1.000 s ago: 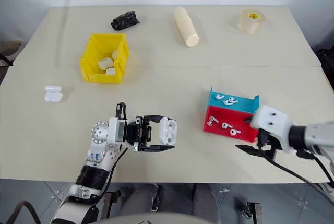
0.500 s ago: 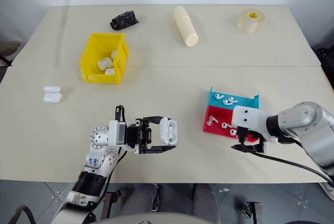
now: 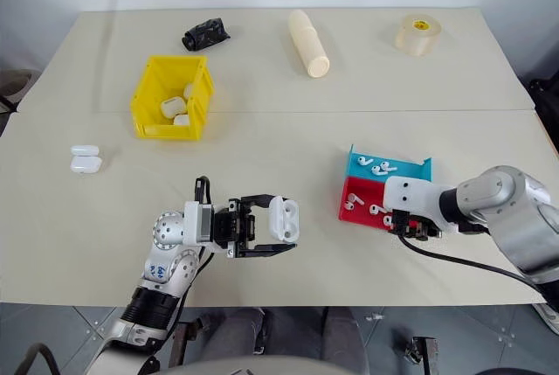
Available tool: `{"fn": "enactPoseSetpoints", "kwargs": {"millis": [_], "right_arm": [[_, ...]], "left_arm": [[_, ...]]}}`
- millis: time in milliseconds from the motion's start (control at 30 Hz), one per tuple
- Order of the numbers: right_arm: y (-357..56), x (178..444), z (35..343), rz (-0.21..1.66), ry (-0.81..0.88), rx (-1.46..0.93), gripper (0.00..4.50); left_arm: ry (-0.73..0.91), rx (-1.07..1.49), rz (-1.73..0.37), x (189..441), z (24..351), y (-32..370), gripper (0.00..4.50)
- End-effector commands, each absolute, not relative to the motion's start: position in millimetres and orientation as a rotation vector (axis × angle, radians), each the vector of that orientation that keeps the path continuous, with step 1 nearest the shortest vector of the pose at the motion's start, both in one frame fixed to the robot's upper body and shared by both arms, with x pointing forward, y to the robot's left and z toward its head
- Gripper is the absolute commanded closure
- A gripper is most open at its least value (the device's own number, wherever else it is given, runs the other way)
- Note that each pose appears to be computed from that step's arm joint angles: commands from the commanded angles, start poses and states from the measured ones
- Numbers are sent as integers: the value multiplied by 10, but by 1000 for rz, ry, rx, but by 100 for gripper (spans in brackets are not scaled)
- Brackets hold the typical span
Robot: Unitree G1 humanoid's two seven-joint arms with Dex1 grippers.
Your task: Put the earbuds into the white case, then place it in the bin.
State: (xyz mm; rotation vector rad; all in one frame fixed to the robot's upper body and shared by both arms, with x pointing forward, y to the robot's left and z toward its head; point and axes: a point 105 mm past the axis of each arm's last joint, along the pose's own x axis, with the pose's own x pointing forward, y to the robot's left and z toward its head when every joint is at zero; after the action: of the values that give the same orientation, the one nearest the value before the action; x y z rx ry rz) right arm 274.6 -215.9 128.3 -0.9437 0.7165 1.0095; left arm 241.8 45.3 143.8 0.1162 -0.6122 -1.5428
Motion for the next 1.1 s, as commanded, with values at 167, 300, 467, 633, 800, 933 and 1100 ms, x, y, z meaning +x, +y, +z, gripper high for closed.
{"fn": "enactPoseSetpoints", "kwargs": {"millis": [167,300,467,633,800,933,1100], "right_arm": [[-2100,2773,1323,1017,696,-972,265],[-2075,2775,1319,1027,695,-977,265],[-2074,2767,1297,1040,707,-983,265],[-2074,2751,1286,1054,717,-988,354],[-2046,2767,1295,1051,701,-983,400],[-2002,2773,1330,1053,670,-977,400],[-1902,2751,1691,1081,481,-852,400]], "left_arm": [[-658,130,-1546,2405,1534,442,175],[-658,129,-1545,2407,1535,440,175],[-659,128,-1542,2396,1531,440,175],[-660,128,-1538,2391,1531,444,175],[-661,133,-1536,2397,1539,447,175],[-662,135,-1537,2396,1544,457,175],[-654,132,-1540,2393,1545,495,175]]}}
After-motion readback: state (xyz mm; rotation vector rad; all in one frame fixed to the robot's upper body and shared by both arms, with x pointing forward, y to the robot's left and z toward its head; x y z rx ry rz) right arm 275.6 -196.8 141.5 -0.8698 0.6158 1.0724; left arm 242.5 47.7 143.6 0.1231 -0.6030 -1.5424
